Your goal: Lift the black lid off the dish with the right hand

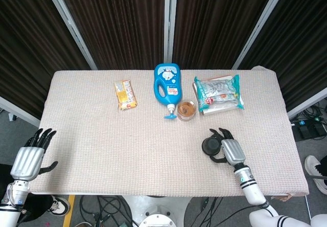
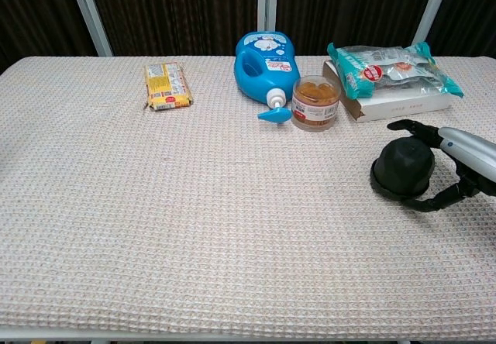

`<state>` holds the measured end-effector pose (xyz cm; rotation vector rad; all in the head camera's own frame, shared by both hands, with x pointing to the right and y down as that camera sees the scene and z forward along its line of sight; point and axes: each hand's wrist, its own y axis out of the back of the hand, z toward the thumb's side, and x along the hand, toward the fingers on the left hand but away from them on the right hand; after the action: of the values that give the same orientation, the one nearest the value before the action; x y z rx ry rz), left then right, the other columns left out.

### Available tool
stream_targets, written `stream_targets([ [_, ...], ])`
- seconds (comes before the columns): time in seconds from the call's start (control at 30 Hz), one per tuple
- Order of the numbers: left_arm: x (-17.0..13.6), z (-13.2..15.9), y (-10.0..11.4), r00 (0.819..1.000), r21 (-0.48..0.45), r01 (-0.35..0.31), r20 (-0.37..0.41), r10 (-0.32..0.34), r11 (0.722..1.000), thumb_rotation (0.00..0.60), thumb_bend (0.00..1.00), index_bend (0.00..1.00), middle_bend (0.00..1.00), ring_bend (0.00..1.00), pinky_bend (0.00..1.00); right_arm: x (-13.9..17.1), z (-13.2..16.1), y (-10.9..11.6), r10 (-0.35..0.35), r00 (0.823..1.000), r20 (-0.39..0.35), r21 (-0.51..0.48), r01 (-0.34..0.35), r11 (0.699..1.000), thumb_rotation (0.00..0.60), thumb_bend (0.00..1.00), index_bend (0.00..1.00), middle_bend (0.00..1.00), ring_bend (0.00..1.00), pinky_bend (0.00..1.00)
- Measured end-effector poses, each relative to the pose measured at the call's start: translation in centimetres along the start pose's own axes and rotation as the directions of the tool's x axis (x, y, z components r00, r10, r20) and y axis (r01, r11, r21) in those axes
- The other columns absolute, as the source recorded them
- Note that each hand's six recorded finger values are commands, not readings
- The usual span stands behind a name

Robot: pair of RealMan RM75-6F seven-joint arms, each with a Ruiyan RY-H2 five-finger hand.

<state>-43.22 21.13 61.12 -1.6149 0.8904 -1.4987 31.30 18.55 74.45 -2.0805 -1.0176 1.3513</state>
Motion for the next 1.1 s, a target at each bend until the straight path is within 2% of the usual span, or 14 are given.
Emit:
stream_targets([
  [0.27,0.0,0.1,-0.1,1.0,0.0,0.007,0.001,-0.007,1.0,0.6,0.17,0.09,0.07,0.0,0.21,0.2,-0.2,1.3,-0.059,0.998,-0.01,-0.032,0.058,0.998,0.6,0.16,0.36,0.41,0.04,0.0],
  [0.53,0.1,0.4,-0.2,1.0,0.003,0.011,0.008,-0.011,1.0,0.6,0.17,0.09,0.07,0.0,0.21,0.5,-0.5,2.8,-0.108,0.994,-0.015,-0.05,0.107,0.993,0.6,0.17,0.4,0.43,0.07,0.0],
  [0.7,0.2,0.4,-0.1,1.0,0.01,0.009,0.008,-0.009,1.0,0.6,0.17,0.09,0.07,0.0,0.21,1.1,0.8,4.8,-0.165,0.984,-0.07,-0.07,0.16,0.985,0.6,0.17,0.4,0.44,0.08,0.0],
  [0.73,0.3,0.4,0.0,1.0,0.01,0.008,0.007,-0.008,1.0,0.6,0.17,0.09,0.07,0.0,0.21,1.3,1.3,5.4,-0.181,0.98,-0.089,-0.075,0.174,0.982,0.6,0.17,0.4,0.44,0.09,0.0],
  [0.83,0.4,0.6,0.0,1.0,0.006,0.008,0.008,-0.008,1.0,0.6,0.17,0.09,0.07,0.0,0.21,2.3,3.4,8.0,-0.257,0.951,-0.17,-0.088,0.245,0.966,0.6,0.17,0.42,0.45,0.11,0.0],
  [0.9,0.5,0.7,-0.1,1.0,0.002,0.011,0.012,-0.011,1.0,0.6,0.17,0.09,0.07,0.0,0.21,3.5,5.3,10.6,-0.342,0.909,-0.238,-0.098,0.327,0.94,0.6,0.17,0.43,0.46,0.12,0.0],
  [0.93,0.5,0.8,-0.1,1.0,0.001,0.012,0.015,-0.012,1.0,0.6,0.17,0.09,0.07,0.0,0.21,3.9,5.7,11.3,-0.364,0.897,-0.252,-0.101,0.349,0.932,0.6,0.17,0.43,0.46,0.13,0.0],
  [0.97,0.6,1.0,-0.2,1.0,-0.001,0.014,0.019,-0.014,1.0,0.6,0.17,0.09,0.07,0.0,0.21,4.7,6.3,12.6,-0.403,0.874,-0.271,-0.104,0.39,0.915,0.6,0.17,0.43,0.46,0.14,0.01],
  [1.0,0.6,1.0,-0.3,1.0,-0.002,0.016,0.021,-0.016,1.0,0.6,0.17,0.09,0.07,0.0,0.21,5.2,6.5,13.5,-0.426,0.861,-0.278,-0.103,0.415,0.904,0.6,0.17,0.43,0.46,0.15,0.01],
  [1.07,0.7,1.2,-0.4,1.0,-0.006,0.018,0.026,-0.018,1.0,0.6,0.17,0.09,0.07,0.0,0.21,5.8,6.4,14.6,-0.449,0.853,-0.268,-0.094,0.44,0.893,0.6,0.19,0.44,0.46,0.15,0.01],
  [1.1,0.7,1.2,-0.4,0.999,-0.009,0.019,0.027,-0.018,1.0,0.6,0.17,0.09,0.07,0.0,0.21,5.7,6.0,14.5,-0.445,0.859,-0.253,-0.087,0.438,0.895,0.6,0.19,0.44,0.46,0.15,0.01],
])
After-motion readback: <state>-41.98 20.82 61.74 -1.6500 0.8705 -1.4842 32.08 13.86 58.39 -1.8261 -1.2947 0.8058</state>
